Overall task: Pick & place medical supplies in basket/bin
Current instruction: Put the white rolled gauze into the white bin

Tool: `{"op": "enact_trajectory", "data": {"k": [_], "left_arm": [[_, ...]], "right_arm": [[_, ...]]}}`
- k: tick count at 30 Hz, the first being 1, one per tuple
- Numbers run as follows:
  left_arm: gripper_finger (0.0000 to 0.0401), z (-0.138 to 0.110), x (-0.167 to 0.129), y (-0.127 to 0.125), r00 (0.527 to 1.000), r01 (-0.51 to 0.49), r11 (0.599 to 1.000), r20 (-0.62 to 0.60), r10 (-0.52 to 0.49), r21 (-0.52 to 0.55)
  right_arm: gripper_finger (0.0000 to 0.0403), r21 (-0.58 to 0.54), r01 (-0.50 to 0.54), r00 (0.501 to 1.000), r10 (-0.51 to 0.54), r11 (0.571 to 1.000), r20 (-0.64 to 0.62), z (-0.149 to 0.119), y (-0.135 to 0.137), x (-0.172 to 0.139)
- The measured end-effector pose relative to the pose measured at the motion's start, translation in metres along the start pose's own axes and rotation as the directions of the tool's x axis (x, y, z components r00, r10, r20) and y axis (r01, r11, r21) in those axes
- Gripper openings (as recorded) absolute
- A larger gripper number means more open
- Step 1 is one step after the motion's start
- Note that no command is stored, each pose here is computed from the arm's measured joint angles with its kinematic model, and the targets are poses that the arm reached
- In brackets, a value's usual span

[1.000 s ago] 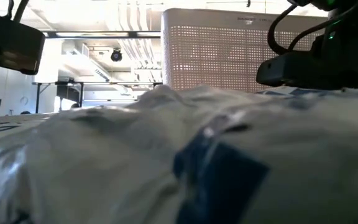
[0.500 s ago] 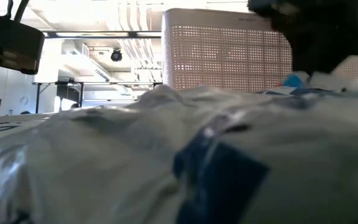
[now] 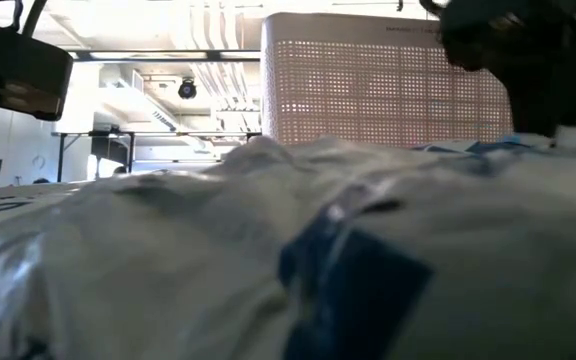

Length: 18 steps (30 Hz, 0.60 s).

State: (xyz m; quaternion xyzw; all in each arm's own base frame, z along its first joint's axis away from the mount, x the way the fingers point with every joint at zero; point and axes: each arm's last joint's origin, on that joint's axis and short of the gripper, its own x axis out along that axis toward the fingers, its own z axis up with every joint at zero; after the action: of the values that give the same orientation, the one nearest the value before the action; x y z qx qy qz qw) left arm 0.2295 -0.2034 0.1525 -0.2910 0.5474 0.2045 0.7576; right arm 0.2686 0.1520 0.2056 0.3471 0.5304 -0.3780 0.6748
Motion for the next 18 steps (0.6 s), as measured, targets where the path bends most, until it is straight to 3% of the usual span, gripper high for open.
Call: {"op": "enact_trajectory", "data": {"k": [6, 11, 13, 18], "left_arm": [[0.0308, 0.0002, 0.0001, -0.0002, 1.0, 0.002, 1.0, 0.002, -0.002, -0.027], [0.0308, 0.0002, 0.0002, -0.0002, 1.0, 0.002, 0.999, 0.003, -0.002, -0.033], [0.0308, 0.0002, 0.0001, -0.0003, 1.0, 0.003, 0.999, 0.003, -0.003, -0.034], [0.0308, 0.0008, -0.0019, -0.0001, 1.0, 0.012, 0.999, 0.001, -0.012, -0.039]], "right_arm": [[0.0038, -0.06, 0.008, 0.999, -0.011, 0.998, -0.053, -0.0016, -0.0032, 0.0019], [0.0038, -0.19, 0.004, 0.966, -0.053, 0.982, -0.253, 0.0019, -0.0054, 0.0], [0.0038, -0.214, 0.028, 0.96, -0.086, 0.977, -0.266, 0.0019, -0.0084, 0.0001], [0.0038, -0.308, -0.053, 0.956, -0.041, 0.95, -0.291, 0.0016, -0.006, -0.0033]]}}
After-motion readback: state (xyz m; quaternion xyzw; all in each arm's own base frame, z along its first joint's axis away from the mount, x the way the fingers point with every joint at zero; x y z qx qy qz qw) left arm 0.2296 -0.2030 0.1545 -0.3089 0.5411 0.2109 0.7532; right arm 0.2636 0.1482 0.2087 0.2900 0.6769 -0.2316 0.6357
